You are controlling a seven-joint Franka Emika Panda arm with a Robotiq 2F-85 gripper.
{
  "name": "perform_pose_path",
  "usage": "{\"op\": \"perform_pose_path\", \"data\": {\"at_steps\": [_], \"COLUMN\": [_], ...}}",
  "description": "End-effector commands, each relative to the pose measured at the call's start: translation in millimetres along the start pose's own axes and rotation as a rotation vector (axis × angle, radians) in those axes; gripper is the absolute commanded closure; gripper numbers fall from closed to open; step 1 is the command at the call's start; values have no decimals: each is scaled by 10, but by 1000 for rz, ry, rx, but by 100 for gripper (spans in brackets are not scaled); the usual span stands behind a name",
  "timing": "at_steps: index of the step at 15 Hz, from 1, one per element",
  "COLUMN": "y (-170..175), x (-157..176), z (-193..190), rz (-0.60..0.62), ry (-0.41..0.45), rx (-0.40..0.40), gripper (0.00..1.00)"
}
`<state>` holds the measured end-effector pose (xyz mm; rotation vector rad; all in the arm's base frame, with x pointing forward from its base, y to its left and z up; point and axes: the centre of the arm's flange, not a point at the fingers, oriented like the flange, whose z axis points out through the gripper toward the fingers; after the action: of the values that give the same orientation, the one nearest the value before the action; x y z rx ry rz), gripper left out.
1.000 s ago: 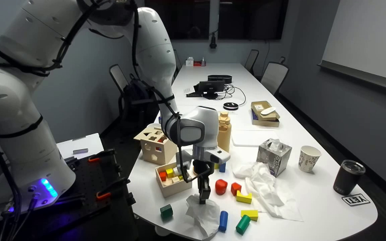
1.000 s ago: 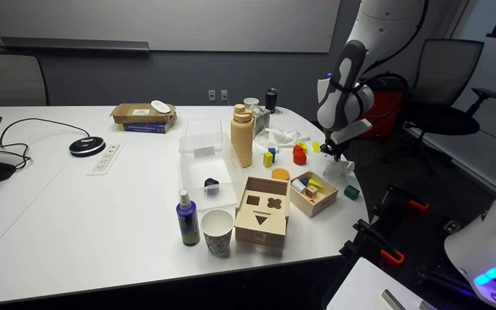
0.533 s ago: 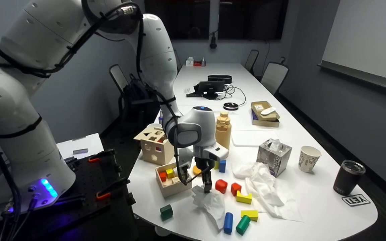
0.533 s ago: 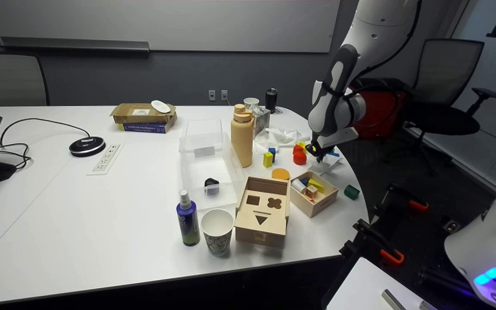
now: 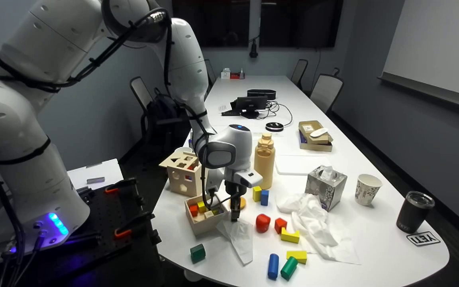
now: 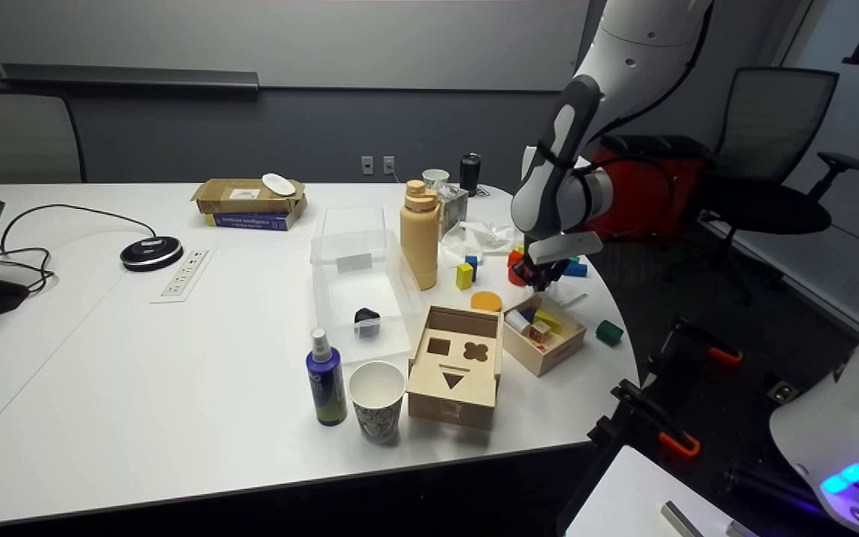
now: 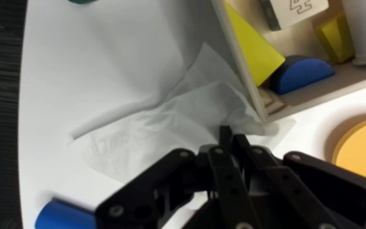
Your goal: Use the left paper towel to wipe the table
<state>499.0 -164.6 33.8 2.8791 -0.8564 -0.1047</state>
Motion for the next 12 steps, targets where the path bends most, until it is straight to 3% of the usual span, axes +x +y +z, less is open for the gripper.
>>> {"op": "perform_pose_path", "data": {"at_steps": [1,4,9,12], "y": [195,435,674,637], "x": [-100,-86,240,442], "z": [-118,-55,31,-35], "rz": [65,117,170,195], "ry": [-57,-89,-8,45], "rx": [-96,-150,-166,-141], "gripper": [99,99,99,99]}}
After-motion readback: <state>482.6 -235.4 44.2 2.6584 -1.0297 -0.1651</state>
